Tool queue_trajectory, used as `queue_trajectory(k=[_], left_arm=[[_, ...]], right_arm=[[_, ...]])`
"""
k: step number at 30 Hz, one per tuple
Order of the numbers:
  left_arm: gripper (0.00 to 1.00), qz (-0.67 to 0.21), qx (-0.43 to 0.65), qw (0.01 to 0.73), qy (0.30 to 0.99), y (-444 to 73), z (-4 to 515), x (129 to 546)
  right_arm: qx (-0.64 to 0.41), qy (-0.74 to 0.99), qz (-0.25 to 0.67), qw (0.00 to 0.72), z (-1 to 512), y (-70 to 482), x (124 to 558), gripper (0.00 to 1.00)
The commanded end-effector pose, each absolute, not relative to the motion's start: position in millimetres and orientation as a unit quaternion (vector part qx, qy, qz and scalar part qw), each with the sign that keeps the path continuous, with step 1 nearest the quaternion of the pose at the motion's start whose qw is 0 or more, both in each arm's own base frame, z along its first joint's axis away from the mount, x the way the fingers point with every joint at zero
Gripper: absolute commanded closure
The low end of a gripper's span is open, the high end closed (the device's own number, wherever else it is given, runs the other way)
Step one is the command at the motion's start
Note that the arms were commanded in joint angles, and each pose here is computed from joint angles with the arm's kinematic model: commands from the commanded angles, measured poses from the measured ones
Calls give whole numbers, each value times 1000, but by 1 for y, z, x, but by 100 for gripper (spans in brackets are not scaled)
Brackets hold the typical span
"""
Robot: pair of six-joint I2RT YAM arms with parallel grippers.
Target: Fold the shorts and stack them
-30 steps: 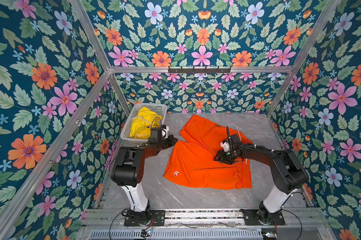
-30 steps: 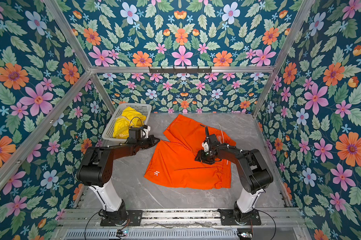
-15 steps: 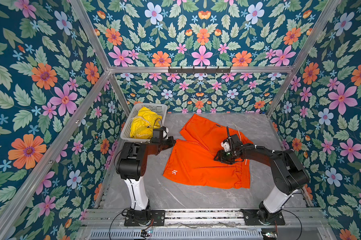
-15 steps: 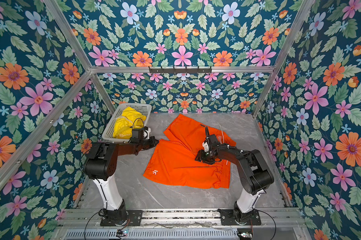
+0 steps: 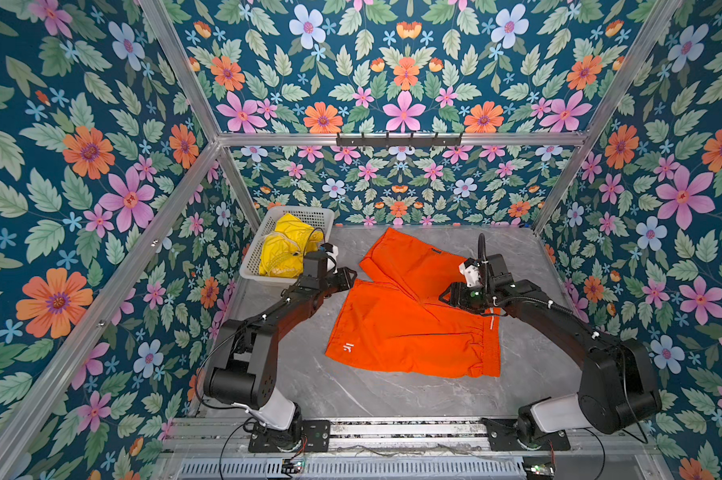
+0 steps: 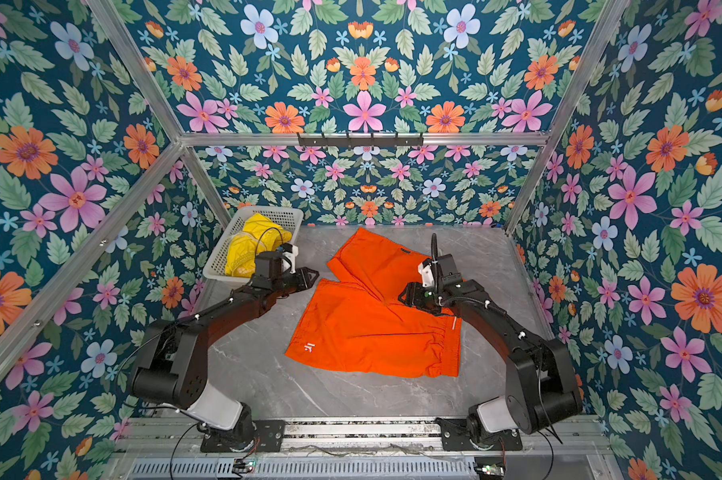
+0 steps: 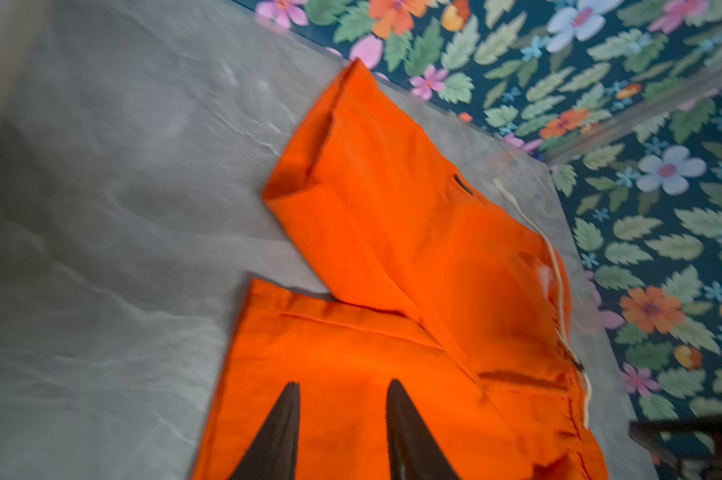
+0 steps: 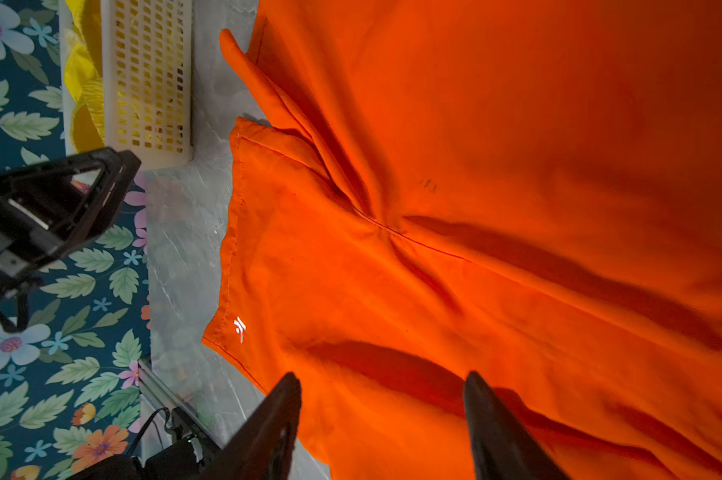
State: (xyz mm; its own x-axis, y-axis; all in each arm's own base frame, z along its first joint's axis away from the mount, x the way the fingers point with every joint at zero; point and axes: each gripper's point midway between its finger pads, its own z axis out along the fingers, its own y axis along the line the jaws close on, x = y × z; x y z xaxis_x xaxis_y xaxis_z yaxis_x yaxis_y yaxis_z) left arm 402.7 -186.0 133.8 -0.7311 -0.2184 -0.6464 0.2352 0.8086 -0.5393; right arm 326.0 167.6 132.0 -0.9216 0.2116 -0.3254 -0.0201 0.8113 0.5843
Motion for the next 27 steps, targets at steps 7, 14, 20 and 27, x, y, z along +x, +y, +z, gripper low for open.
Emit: queue_trajectory(k=[7,14,20,27], left_arm=[[68,-290,-22,267,919,-197,54,354],[70,-251,-56,227,939,-172,21,305],[71,-213,-99,206,950,-142,1,254],[71,-225,-124,225,940,-133,13,230]], right_arm=[[87,952,272,106,70,154,299,38],[96,964,237,74,37,141,293,38],[79,973,207,62,20,132,289,38],[52,978,191,74,37,131,302,38]])
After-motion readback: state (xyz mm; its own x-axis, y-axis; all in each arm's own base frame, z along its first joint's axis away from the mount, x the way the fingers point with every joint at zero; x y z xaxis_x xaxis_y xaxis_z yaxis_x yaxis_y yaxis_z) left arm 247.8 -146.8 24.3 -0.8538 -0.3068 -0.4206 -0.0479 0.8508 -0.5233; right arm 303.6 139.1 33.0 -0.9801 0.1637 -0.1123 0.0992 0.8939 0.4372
